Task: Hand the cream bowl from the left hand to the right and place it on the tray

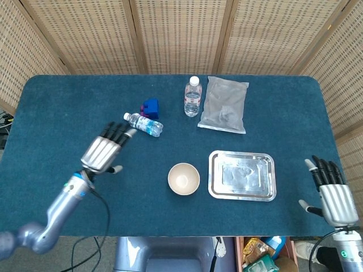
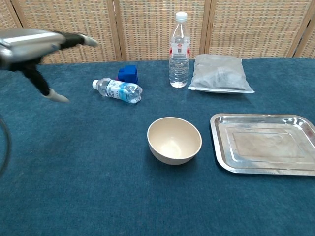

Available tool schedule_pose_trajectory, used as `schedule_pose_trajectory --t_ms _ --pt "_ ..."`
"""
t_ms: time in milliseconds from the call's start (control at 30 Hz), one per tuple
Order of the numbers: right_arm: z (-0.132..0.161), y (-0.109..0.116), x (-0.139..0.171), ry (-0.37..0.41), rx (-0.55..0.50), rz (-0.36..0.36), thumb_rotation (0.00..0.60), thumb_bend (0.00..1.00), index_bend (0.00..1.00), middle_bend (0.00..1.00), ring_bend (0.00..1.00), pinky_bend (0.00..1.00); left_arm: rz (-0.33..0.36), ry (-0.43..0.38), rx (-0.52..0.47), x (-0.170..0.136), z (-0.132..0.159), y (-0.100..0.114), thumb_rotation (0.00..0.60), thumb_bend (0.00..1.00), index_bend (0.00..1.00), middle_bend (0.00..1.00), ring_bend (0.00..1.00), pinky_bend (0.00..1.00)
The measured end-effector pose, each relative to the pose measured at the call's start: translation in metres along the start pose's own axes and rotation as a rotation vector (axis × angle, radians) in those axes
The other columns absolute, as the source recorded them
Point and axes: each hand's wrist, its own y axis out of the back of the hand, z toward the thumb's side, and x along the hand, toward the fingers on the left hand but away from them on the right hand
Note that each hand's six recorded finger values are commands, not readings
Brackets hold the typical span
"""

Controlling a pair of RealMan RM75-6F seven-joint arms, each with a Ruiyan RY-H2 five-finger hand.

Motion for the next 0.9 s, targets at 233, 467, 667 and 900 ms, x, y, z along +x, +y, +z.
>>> schedule_pose_trajectory --t_ms 233,467,667,900 --pt "0.063 -0.011 -0.032 0.343 0.034 0.054 0.600 0.00 0.01 0.00 0.00 0.00 0.095 0.302 -0.099 -0.082 -0.092 0.007 0.600 0.00 0.00 0.00 0.00 0.00" --pt "0.132 -0.038 -0.062 0.614 0.051 0.200 0.600 0.00 0.13 0.00 0.00 0.00 0.099 0.443 -0.139 -0.136 -0.125 0.001 0.600 0.00 0.00 0.00 0.00 0.00" --pt "0.192 -0.062 -0.072 0.780 0.061 0.265 0.600 0.02 0.19 0.00 0.00 0.00 0.112 0.439 -0.143 -0.142 -0.127 0.003 0.600 0.00 0.00 0.00 0.00 0.00" --pt "0.250 -0.085 -0.095 0.845 0.075 0.260 0.600 0.15 0.23 0.00 0.00 0.00 0.097 0.445 -0.141 -0.139 -0.132 0.000 0.600 0.00 0.00 0.00 0.00 0.00"
